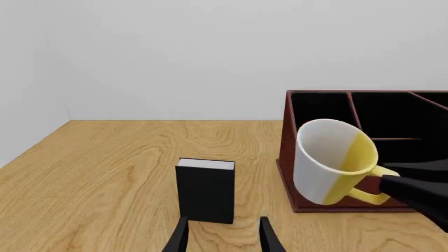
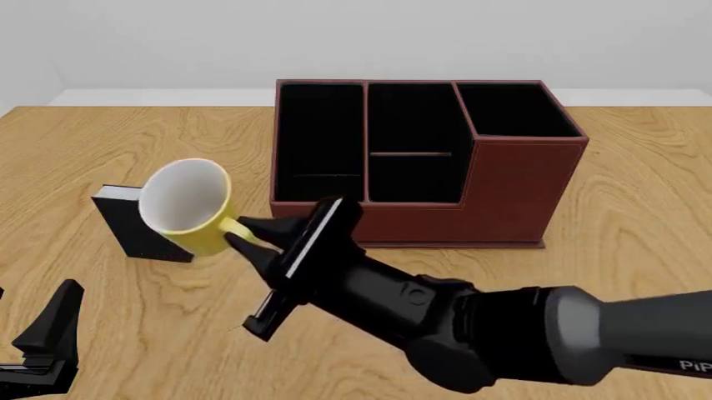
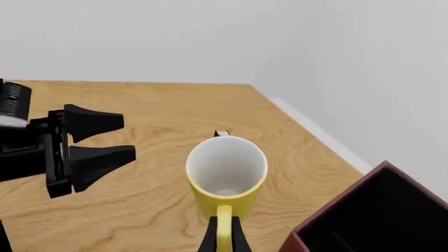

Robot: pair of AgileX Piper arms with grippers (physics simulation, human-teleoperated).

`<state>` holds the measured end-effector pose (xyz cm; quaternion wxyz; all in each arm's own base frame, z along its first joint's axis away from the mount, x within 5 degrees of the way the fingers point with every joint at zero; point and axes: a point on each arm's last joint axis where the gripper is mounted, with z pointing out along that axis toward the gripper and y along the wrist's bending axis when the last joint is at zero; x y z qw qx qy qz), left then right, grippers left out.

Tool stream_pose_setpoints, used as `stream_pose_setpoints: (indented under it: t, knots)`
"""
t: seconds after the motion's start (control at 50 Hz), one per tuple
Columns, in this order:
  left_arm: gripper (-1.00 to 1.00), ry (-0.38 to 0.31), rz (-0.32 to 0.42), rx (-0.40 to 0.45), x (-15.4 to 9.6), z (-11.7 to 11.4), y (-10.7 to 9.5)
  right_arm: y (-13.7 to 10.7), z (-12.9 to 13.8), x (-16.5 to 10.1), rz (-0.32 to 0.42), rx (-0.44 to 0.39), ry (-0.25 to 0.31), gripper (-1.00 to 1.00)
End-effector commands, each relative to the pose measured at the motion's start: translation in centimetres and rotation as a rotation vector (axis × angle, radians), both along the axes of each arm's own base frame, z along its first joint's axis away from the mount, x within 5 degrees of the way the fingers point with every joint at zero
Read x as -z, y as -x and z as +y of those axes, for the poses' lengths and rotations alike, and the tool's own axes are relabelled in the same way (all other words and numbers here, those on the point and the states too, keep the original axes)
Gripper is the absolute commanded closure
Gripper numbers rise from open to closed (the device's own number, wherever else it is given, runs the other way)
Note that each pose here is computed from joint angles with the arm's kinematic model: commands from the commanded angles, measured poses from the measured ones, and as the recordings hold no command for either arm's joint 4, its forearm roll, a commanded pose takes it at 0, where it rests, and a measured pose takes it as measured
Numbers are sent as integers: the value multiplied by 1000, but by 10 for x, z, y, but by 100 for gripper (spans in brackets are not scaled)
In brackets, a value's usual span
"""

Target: Pick up the yellow and white mug and place it to the right of the caddy.

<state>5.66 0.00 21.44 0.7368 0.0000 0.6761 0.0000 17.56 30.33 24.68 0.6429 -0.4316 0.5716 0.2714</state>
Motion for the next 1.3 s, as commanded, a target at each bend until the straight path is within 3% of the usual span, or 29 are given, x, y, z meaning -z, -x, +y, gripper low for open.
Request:
stream_pose_setpoints:
  t: [0.02, 1.3]
  knots:
    - [-100, 0, 0, 0, 0, 0, 0, 4, -12, -15, -18, 9, -24, 100]
    - [-100, 0, 0, 0, 0, 0, 0, 14, -88, -75, -123, 123, -89, 100]
